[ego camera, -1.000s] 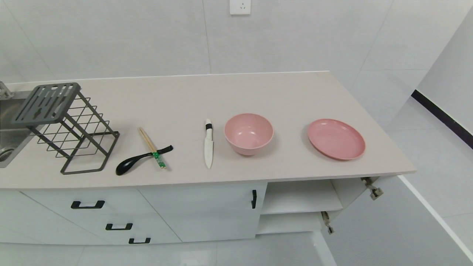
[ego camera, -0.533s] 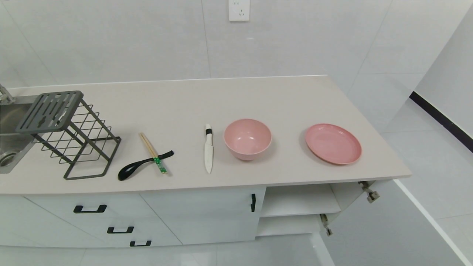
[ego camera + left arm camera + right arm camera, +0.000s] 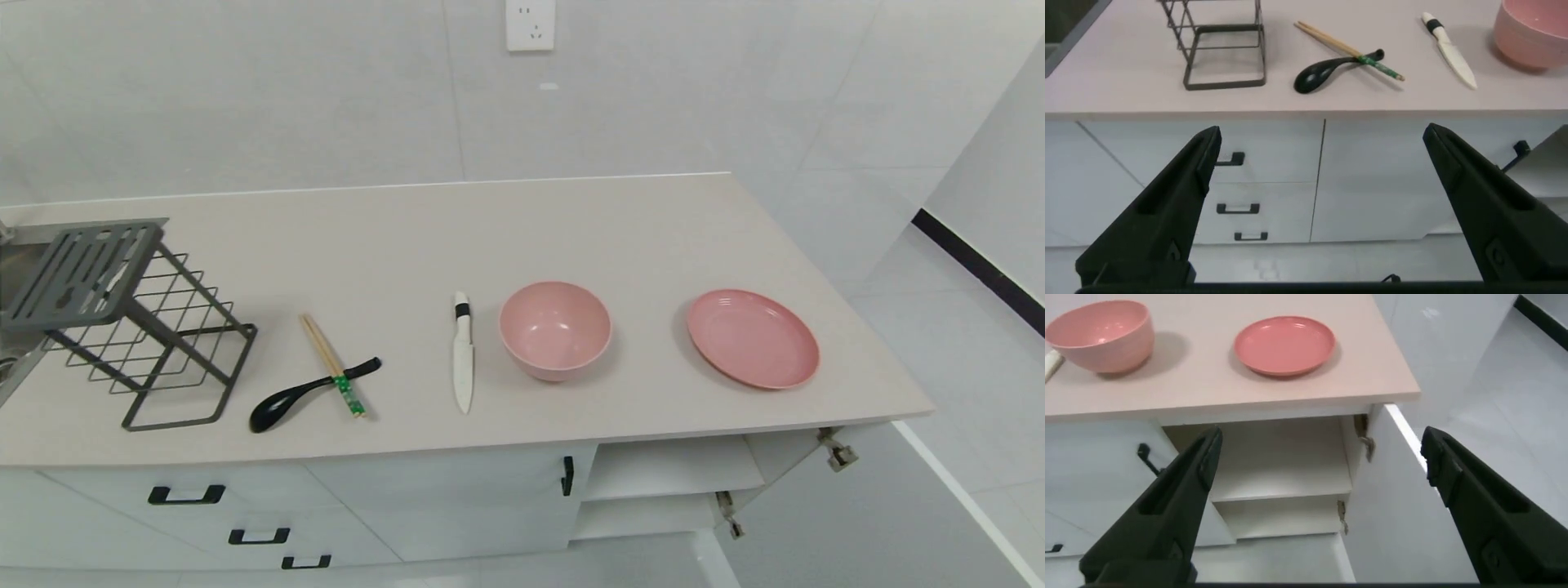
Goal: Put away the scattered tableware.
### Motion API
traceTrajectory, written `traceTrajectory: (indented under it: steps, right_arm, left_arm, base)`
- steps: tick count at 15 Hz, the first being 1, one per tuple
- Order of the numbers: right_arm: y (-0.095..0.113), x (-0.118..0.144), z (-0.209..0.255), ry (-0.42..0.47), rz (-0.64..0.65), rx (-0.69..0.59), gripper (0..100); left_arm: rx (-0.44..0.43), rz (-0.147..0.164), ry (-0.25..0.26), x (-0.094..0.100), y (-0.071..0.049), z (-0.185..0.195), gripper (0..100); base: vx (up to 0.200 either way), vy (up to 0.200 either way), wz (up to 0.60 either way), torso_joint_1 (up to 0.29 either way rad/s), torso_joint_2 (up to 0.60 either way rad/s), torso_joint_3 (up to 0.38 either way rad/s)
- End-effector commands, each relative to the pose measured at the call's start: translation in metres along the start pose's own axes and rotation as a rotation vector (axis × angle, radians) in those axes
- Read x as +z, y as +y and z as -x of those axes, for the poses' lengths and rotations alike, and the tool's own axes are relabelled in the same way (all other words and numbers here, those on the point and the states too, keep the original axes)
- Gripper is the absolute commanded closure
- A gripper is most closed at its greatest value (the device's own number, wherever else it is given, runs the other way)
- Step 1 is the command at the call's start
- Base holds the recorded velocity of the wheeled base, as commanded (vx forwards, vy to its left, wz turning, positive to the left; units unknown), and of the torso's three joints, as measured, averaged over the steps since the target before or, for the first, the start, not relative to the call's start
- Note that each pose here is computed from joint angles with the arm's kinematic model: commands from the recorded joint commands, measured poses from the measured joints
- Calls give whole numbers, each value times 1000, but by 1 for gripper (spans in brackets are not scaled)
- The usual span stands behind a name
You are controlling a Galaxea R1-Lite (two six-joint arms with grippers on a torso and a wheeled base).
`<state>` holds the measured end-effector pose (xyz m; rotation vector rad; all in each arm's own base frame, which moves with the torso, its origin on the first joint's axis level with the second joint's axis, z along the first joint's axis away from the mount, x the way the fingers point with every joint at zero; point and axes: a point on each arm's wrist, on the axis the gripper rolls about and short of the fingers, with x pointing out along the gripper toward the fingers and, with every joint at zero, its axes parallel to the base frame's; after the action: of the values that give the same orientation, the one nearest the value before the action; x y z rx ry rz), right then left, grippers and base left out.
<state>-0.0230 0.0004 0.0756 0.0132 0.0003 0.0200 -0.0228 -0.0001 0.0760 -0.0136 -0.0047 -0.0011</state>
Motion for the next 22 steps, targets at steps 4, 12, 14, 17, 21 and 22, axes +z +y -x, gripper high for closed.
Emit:
traceTrajectory:
  steps: [4,12,14,17,21,22]
  right_arm:
    - [0,0,0,1,-1,0,0]
    - [0,0,0,1,-1,0,0]
    - [0,0,0,1,1,-2,0]
    - [0,0,0,1,1,-2,0]
    - [0,0,0,1,1,-2,0]
    - [0,0,0,1,1,0,0]
  left_arm:
    - [0,0,2,0,0,0,0]
    - [1,3,0,0,0,0,0]
    - [1,5,2,0,0,0,0]
    - [7,6,0,0,0,0,0]
    - [1,-18,2,0,0,0,0]
    - [0,-23,2,0,0,0,0]
  base:
    - [50,0,0,-1,-1,1]
    - [100,0,0,-4,-1,1]
    - [0,0,0,0,0,0]
    - [0,-133,0,2,2,-3]
    - [0,0,0,0,0,0]
    - [0,0,0,0,0,0]
